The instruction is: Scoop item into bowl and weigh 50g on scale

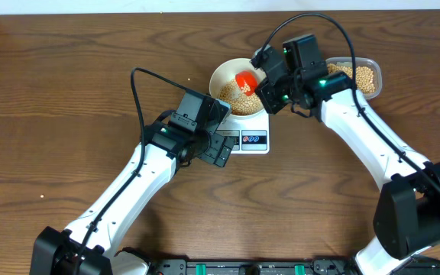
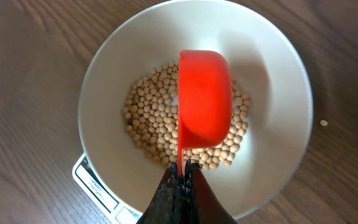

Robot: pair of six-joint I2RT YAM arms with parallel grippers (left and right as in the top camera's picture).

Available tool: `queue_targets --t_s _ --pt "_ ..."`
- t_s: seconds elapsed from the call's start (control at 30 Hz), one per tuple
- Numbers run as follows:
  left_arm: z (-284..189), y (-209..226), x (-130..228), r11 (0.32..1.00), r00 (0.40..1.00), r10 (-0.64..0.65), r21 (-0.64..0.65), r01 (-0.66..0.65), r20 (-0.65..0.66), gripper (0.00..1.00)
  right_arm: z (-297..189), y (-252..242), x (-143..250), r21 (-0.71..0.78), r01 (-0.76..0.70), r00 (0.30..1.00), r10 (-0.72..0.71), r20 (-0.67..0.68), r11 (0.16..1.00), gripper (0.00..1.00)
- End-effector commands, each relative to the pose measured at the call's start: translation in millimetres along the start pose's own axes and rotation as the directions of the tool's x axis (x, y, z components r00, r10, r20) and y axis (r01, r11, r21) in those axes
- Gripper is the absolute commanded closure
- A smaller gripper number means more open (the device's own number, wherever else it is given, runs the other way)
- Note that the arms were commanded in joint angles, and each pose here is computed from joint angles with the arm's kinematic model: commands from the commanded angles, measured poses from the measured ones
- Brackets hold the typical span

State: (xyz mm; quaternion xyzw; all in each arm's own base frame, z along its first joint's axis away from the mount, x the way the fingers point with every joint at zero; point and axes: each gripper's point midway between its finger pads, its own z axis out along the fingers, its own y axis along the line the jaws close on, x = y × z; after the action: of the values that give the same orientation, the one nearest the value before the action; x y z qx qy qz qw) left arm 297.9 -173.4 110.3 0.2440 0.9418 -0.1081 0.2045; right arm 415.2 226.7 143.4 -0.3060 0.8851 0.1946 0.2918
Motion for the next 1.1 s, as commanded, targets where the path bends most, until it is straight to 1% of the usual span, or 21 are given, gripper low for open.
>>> queue_targets --t_s 0.0,0.17,0.3,0.57,0.87,1.07 --pt "3.5 2.8 2.5 1.000 1.000 0.003 -0.010 -0.003 -0.013 0.07 -12.9 5.2 -10.8 -0.028 0.003 0.999 -0.002 0.042 1.000 0.99" --pt "3.5 2.8 2.5 1.000 1.000 0.003 -0.010 -0.003 -0.013 0.07 -9.3 10.7 -7.9 -0.005 0.037 0.999 -0.037 0.021 0.999 0.99" --pt "3.5 2.8 2.5 1.000 1.000 0.003 -0.010 -0.003 -0.013 0.07 -10.3 8.0 -10.2 -0.005 0.006 0.999 -0.006 0.033 1.000 0.99" --pt "3.6 2.8 2.7 1.000 1.000 0.003 -0.010 -0.003 -0.014 0.07 -23.5 -3.0 -14.4 -0.120 -0.077 0.993 0.087 0.079 0.990 0.99" --pt "3.5 2.8 2.5 1.000 1.000 0.003 -0.010 -0.003 -0.013 0.07 -26.6 -10.2 -14.3 -0.121 -0.110 0.989 0.120 0.084 0.987 0.99" --pt "3.5 2.8 2.5 1.000 1.000 0.003 -0.010 -0.003 -0.013 0.07 -31.4 -3.3 -20.7 -0.199 -0.137 0.981 0.160 0.106 0.970 0.99"
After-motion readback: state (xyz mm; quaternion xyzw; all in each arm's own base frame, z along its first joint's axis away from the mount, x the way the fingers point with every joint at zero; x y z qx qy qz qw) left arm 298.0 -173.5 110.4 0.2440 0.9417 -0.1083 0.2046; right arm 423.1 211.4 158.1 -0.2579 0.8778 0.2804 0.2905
